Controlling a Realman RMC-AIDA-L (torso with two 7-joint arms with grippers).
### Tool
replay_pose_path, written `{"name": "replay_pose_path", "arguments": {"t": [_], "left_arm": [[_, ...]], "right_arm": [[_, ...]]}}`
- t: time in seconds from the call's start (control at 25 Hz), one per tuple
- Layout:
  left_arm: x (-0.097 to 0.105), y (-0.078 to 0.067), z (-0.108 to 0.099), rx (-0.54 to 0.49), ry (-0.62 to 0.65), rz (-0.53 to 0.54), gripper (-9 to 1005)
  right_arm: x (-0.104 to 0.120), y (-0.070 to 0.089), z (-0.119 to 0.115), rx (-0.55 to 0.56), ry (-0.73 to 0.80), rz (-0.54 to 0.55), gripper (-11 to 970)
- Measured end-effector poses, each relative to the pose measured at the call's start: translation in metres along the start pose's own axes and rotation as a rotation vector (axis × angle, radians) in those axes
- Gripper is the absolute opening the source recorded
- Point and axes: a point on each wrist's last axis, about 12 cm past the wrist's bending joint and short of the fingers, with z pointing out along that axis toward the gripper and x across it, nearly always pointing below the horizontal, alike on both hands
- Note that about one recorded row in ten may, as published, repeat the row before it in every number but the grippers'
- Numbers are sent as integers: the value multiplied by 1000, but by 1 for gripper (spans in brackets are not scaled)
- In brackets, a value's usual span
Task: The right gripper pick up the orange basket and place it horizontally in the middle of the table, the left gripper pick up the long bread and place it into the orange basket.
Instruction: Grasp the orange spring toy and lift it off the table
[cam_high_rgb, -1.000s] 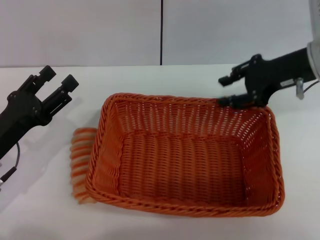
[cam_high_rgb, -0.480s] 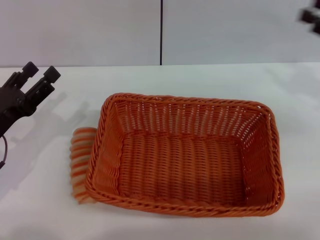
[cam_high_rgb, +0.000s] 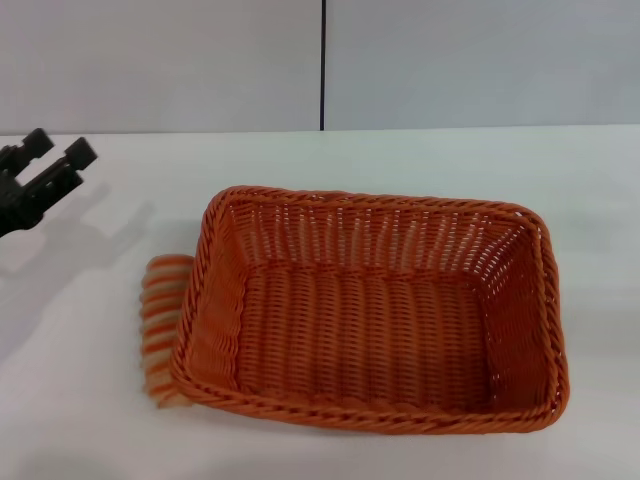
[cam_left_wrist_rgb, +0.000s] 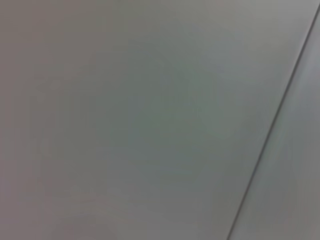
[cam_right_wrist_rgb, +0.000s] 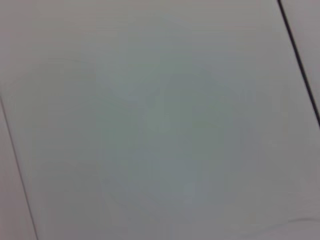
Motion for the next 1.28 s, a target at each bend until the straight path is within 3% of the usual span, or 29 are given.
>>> {"name": "replay_pose_path", "arguments": {"t": [0.04,0.28,0.48,0.88,1.28], "left_arm": [[-2,4,-10,-24,5,3,811],[-4,7,-21,-54,11,23,811],[0,12,-26,-42,136,57,811],[8,12,-19,35,327,82,811],[13,10,-5,79,409,68,810]], "right_arm": [[2,0,-2,6,0,5,497],[8,2,-4,19,3,29,497],[12,5,-1,12,5,32,497],[15,9,8,-21,28,40,497],[21,7,10,10,45,54,497]]}}
